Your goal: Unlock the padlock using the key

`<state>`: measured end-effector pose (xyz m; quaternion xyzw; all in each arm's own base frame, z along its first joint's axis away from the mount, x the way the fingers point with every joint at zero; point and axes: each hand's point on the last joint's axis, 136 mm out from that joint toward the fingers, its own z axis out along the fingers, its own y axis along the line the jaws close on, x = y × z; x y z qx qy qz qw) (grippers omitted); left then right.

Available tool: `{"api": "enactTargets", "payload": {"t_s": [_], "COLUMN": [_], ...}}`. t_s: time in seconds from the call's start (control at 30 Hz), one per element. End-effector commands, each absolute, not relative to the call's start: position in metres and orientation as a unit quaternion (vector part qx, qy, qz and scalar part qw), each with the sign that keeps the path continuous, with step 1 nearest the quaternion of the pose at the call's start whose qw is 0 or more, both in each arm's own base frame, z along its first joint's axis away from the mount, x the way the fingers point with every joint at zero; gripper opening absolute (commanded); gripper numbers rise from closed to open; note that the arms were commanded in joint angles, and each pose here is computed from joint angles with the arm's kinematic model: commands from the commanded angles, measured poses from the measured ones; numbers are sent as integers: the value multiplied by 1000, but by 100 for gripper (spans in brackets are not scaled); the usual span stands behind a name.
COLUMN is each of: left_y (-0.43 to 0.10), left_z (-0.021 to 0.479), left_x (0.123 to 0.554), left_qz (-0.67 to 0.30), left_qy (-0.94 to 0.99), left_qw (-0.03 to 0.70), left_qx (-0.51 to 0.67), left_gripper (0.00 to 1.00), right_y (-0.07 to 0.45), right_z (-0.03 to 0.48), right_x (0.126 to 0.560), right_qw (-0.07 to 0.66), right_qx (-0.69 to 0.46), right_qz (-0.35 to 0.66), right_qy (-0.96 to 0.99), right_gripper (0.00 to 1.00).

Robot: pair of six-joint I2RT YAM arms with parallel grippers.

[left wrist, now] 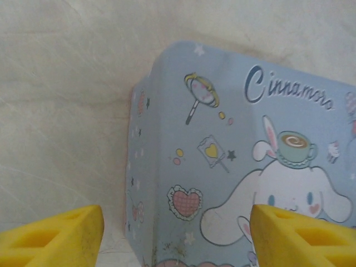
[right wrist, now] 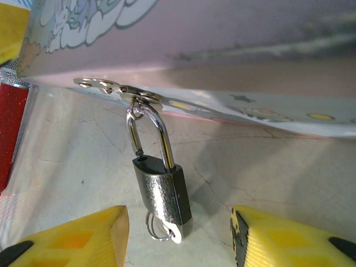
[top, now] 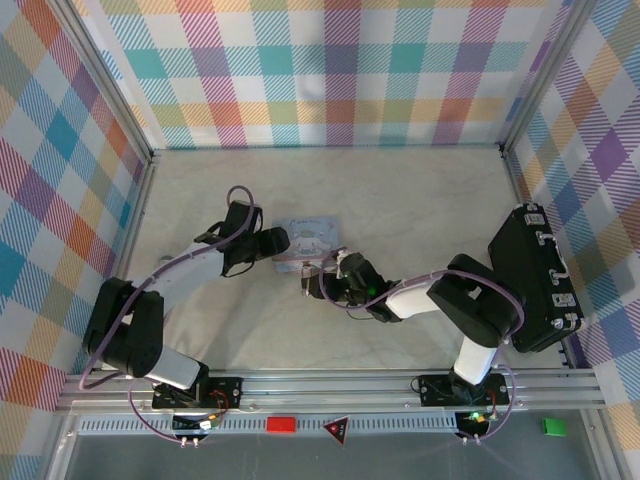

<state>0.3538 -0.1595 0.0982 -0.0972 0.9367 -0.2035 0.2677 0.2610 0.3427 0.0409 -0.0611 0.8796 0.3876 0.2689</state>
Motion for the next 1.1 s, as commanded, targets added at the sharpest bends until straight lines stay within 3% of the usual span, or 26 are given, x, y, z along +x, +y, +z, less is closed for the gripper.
{"api": "enactTargets", "payload": {"t_s": [0.0, 0.43, 0.77, 1.07], "left_y": [-164, -161, -151, -136], "left_z": [101, 68, 58, 56], "left_x": [361, 354, 346, 343], "left_qz": [-211, -201, -184, -151], "left_qy": [937, 946, 947, 947], "left_qw": [264, 229, 227, 236], "left_qx": [-86, -112, -132, -157], "left_gripper": [69, 69, 69, 68], "right_y": [348, 361, 362, 361], "right_z": [34, 22, 15, 12], "right_x": [262, 263, 261, 260], "right_qw": [259, 236, 227, 222], "right_qx": [-83, -107, -109, -112], "right_qz": [378, 373, 365, 353], "right_qy": [885, 891, 896, 902], "right_gripper": [49, 44, 35, 14]}}
